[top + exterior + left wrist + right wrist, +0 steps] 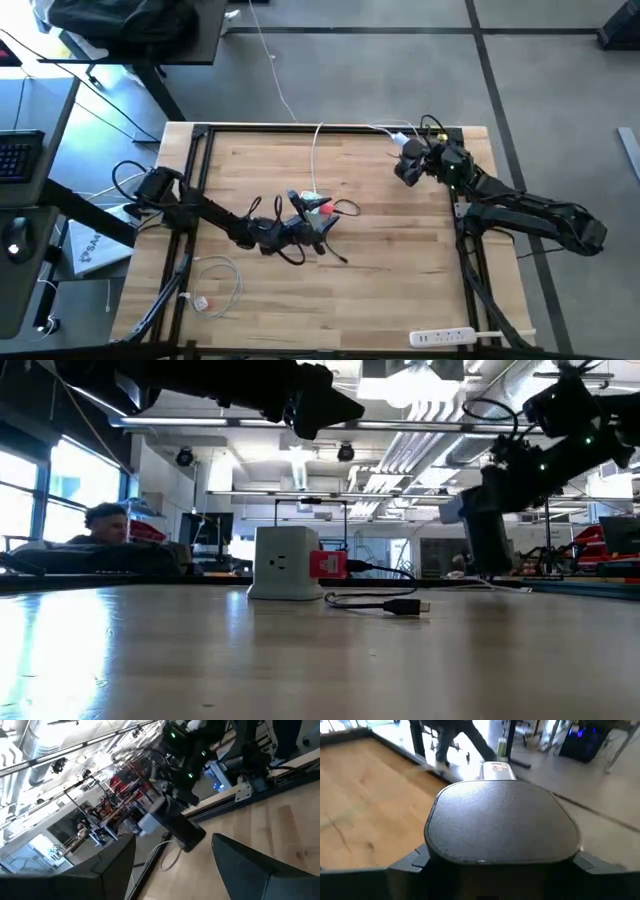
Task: Insert USB
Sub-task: Insert the white charger adapter into the black outlet extension, then insert the white charger cable into the pink charger adapter
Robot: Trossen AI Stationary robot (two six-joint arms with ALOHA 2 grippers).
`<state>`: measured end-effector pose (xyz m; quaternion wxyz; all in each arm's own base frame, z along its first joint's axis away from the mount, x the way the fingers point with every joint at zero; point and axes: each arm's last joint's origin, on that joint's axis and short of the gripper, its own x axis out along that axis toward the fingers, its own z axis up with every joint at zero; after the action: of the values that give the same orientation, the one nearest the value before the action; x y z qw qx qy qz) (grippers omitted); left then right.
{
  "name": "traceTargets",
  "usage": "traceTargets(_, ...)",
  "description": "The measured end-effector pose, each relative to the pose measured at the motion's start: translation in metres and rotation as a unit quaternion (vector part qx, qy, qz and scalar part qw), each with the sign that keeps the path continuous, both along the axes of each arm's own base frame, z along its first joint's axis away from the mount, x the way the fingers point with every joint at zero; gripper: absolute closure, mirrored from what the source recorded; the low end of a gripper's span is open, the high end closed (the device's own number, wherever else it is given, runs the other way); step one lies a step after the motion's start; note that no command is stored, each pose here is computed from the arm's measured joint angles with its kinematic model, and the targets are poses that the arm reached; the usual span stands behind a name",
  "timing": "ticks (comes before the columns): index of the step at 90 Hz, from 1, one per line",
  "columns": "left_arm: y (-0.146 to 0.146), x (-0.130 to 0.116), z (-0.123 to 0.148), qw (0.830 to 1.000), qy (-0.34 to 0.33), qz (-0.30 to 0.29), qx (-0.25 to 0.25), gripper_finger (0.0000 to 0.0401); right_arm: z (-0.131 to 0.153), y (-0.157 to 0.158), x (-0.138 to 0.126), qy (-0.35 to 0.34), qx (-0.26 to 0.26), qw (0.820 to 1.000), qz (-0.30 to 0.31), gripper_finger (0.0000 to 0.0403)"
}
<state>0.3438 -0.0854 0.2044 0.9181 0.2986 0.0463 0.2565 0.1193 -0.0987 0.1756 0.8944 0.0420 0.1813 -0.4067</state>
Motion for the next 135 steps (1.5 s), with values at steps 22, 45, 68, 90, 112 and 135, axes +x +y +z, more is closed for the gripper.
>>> traceTargets(22,0.009,0.005,-0.003,0.997,-0.014,-0.053,-0.047,0.0160,-0.023,0.000,-0.010,-0.015,0.008,0.999,-0.044,0.0183)
traceTargets(45,0.015,0.007,-0.006,0.997,0.000,-0.051,-0.052,0.0160,-0.030,0.001,-0.013,-0.030,0.018,0.998,-0.054,0.0110)
traceTargets(68,0.010,0.003,-0.001,1.000,0.019,-0.011,0.000,0.0160,-0.005,-0.005,-0.007,-0.020,-0.038,0.997,-0.058,0.0011)
traceTargets(90,0.003,-0.012,0.026,0.997,0.039,0.041,0.047,0.0160,0.060,-0.008,0.002,0.007,-0.070,0.997,-0.019,0.0029)
traceTargets(112,0.010,-0.041,0.056,0.997,0.066,0.008,-0.032,0.0160,0.133,0.010,0.005,-0.076,-0.110,0.983,0.126,0.0030)
traceTargets(135,0.016,-0.073,0.074,0.984,0.109,-0.076,-0.115,0.0160,0.145,0.021,0.015,-0.133,-0.094,0.962,0.218,0.0029)
